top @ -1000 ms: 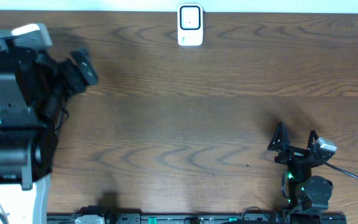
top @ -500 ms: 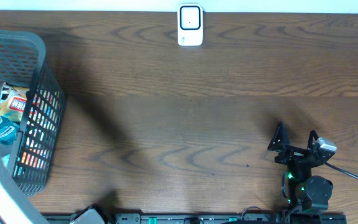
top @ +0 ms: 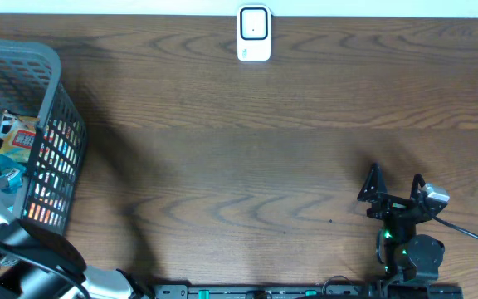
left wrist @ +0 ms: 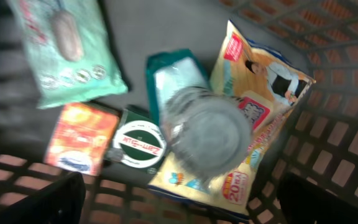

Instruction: Scan the item barcode

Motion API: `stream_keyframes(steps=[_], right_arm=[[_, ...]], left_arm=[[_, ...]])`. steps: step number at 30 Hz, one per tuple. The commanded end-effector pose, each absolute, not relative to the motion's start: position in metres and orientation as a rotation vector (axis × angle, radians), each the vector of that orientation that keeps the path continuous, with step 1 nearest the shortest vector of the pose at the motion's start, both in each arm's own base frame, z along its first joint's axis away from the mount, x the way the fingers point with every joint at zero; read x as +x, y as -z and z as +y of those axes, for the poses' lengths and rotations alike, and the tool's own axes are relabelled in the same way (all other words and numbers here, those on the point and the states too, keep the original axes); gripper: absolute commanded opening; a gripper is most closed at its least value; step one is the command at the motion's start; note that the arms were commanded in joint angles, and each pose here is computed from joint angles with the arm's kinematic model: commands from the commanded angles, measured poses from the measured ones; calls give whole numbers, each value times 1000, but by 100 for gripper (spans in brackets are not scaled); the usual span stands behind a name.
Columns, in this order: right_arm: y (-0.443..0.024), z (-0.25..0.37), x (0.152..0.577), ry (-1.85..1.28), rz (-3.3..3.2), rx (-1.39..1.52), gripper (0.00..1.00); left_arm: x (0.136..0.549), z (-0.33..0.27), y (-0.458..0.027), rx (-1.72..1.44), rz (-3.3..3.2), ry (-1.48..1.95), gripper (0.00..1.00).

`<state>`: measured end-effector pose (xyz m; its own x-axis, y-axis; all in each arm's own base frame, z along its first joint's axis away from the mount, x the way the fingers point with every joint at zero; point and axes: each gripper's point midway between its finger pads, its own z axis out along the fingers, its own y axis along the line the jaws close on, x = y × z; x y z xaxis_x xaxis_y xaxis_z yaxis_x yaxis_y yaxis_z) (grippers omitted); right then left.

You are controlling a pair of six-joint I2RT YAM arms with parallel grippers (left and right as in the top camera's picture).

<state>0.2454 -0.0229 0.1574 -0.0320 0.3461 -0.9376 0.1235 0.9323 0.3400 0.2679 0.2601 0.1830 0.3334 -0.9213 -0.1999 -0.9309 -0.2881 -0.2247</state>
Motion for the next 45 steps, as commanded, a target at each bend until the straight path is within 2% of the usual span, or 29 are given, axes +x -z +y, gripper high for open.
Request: stream_keyframes(steps=[1, 7, 24, 36, 39, 41, 44, 45], right_arm=[[-157, -22, 245, -177, 1608, 354, 99], [-157, -22, 245, -177, 1608, 354, 99], [-157, -22, 245, -177, 1608, 353, 99], [-157, -22, 245, -177, 1608, 354, 99], [-157, -22, 245, -177, 1608, 354, 99], [-157, -22, 245, -177, 1608, 354, 99], [-157, -22, 245, -177, 1608, 354, 99], [-157, -22, 245, -177, 1608, 354, 99]], left_arm=[[279, 262, -172, -2350, 1629, 15, 98], [287, 273, -160, -2348, 1617, 16, 98], [271, 288, -154, -2392, 1579, -52, 98], [262, 282, -113, -2486, 1698, -122, 100], [262, 282, -111, -2448, 1762, -128, 75], [262, 283, -113, -2417, 1798, -135, 54], [261, 281, -114, -2392, 1836, -138, 35], [260, 281, -115, -2389, 1840, -139, 32]])
